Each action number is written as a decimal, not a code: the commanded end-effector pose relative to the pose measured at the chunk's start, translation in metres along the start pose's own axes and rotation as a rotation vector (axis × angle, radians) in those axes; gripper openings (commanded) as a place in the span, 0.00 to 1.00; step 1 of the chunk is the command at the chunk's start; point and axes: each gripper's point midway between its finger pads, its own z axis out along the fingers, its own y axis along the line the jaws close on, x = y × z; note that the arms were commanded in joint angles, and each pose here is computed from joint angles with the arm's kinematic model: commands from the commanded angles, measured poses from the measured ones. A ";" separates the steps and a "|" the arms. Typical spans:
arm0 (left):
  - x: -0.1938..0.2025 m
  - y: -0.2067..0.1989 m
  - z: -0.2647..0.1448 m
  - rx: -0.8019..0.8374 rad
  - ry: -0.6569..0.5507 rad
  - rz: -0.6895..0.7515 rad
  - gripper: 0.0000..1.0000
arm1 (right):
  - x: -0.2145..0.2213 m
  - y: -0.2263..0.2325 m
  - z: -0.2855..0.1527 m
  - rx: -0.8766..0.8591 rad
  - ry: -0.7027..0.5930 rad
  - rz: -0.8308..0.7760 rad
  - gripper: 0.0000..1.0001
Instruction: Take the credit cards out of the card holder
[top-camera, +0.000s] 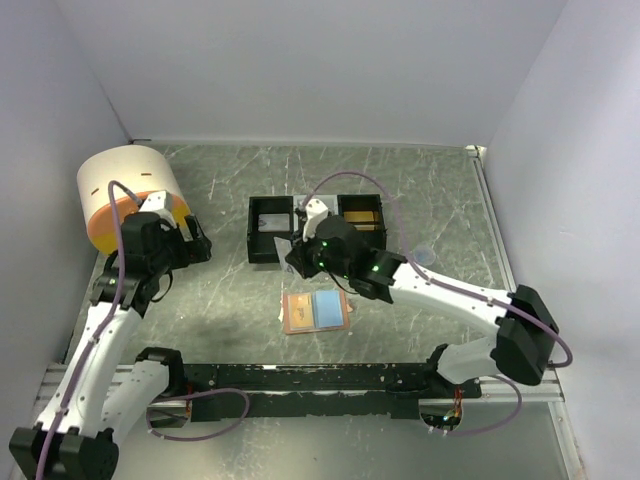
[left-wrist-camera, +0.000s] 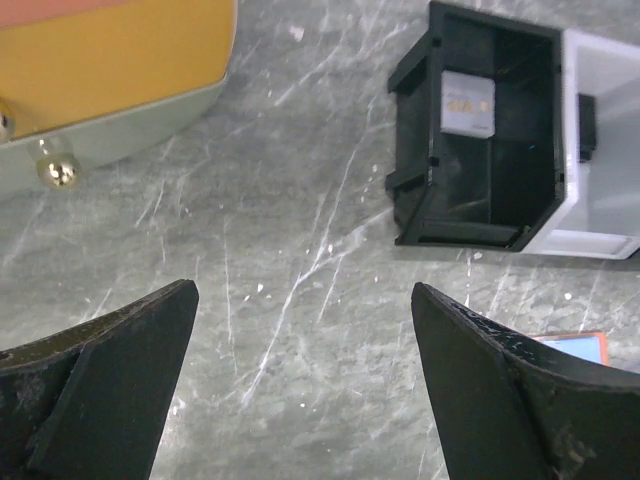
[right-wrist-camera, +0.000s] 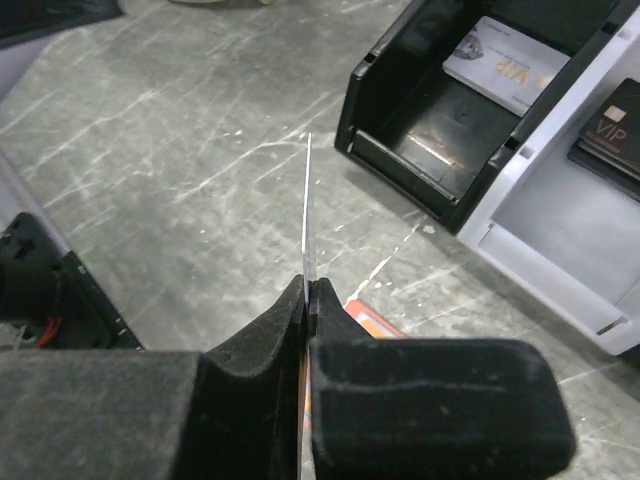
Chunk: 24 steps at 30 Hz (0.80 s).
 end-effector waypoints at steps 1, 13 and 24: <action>-0.022 -0.006 -0.015 0.051 -0.131 0.018 1.00 | -0.002 -0.016 0.017 0.094 0.047 -0.073 0.00; -0.020 0.001 -0.012 0.006 -0.106 0.005 1.00 | -0.021 -0.051 0.101 0.300 0.176 -0.329 0.00; -0.021 0.002 -0.014 0.000 -0.124 0.004 1.00 | -0.024 -0.085 0.151 0.399 0.289 -0.691 0.00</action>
